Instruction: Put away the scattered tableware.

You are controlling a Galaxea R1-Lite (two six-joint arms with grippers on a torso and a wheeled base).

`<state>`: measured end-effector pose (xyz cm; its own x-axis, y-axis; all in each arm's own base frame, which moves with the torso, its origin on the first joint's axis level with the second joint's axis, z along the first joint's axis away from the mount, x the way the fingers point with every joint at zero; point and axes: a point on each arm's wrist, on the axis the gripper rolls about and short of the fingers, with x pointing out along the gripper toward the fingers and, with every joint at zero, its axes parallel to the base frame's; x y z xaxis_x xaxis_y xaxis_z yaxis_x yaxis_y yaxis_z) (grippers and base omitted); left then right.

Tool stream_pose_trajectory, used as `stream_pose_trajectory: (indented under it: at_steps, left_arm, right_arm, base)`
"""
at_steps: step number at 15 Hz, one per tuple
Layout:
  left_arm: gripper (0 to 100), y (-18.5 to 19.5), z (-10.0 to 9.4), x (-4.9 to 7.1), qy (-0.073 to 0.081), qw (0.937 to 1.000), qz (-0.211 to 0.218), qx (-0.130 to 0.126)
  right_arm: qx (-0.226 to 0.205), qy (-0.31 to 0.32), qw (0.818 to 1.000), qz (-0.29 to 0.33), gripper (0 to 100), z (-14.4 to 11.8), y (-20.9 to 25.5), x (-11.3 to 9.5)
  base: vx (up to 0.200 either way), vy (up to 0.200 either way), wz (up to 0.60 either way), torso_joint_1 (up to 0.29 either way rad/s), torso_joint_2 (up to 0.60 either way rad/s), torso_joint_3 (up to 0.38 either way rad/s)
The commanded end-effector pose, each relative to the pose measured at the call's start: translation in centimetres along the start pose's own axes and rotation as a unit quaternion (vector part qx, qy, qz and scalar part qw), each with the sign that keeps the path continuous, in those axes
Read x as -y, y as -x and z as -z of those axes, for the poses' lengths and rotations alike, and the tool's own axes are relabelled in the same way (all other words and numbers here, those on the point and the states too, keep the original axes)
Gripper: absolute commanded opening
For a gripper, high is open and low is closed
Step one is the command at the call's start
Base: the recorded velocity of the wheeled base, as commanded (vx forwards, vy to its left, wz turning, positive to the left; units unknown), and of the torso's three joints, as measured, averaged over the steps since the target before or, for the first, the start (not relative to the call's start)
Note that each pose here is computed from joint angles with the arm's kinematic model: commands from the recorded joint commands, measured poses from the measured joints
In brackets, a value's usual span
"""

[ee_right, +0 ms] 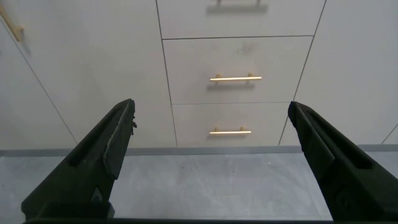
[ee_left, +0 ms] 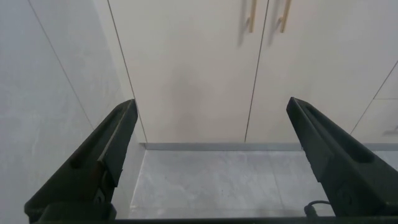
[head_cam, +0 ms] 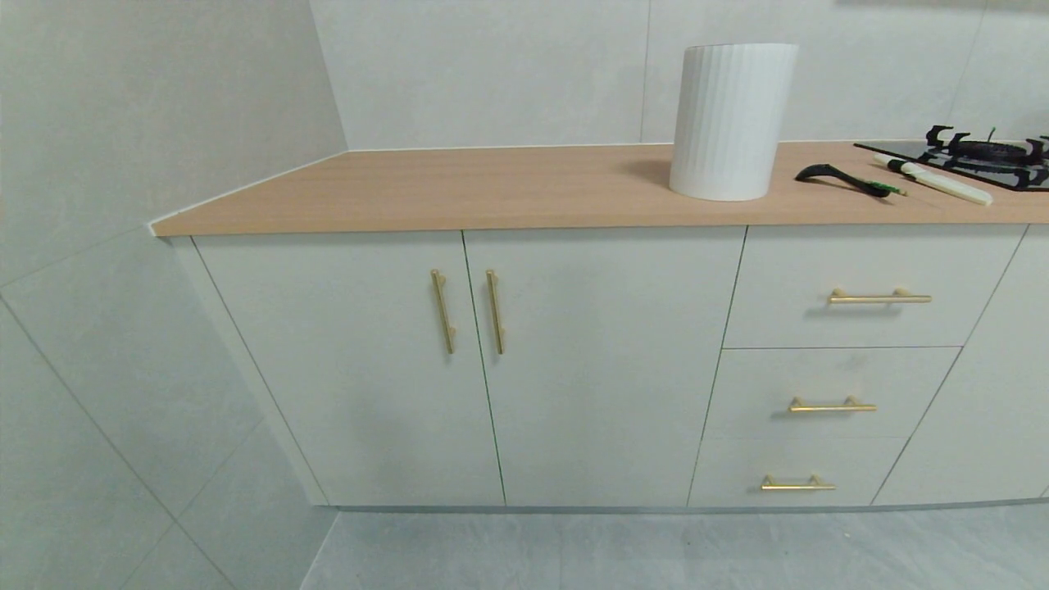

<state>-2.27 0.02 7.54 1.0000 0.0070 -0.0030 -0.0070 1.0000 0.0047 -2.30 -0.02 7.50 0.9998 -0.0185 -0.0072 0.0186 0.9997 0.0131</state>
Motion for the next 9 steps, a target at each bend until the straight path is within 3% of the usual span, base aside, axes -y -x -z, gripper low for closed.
stream_pose_trajectory:
  at_steps: [1, 9]
  left_arm:
    - [100, -0.01, 0.00, 0.00, 0.000, 1.0000, 0.000, -0.001]
    - [100, -0.01, 0.00, 0.00, 0.001, 1.0000, 0.000, -0.001]
  right_arm:
    - [-0.001, 0.000, 1.000, 0.000, 100, 0.00, -0.02, 0.00]
    - [0.000, 0.000, 1.000, 0.000, 100, 0.00, 0.00, 0.00]
  base:
    - [0.000, -0.200, 0.00, 0.002, 0.00, 0.007]
    - [0.000, -0.200, 0.00, 0.005, 0.00, 0.002]
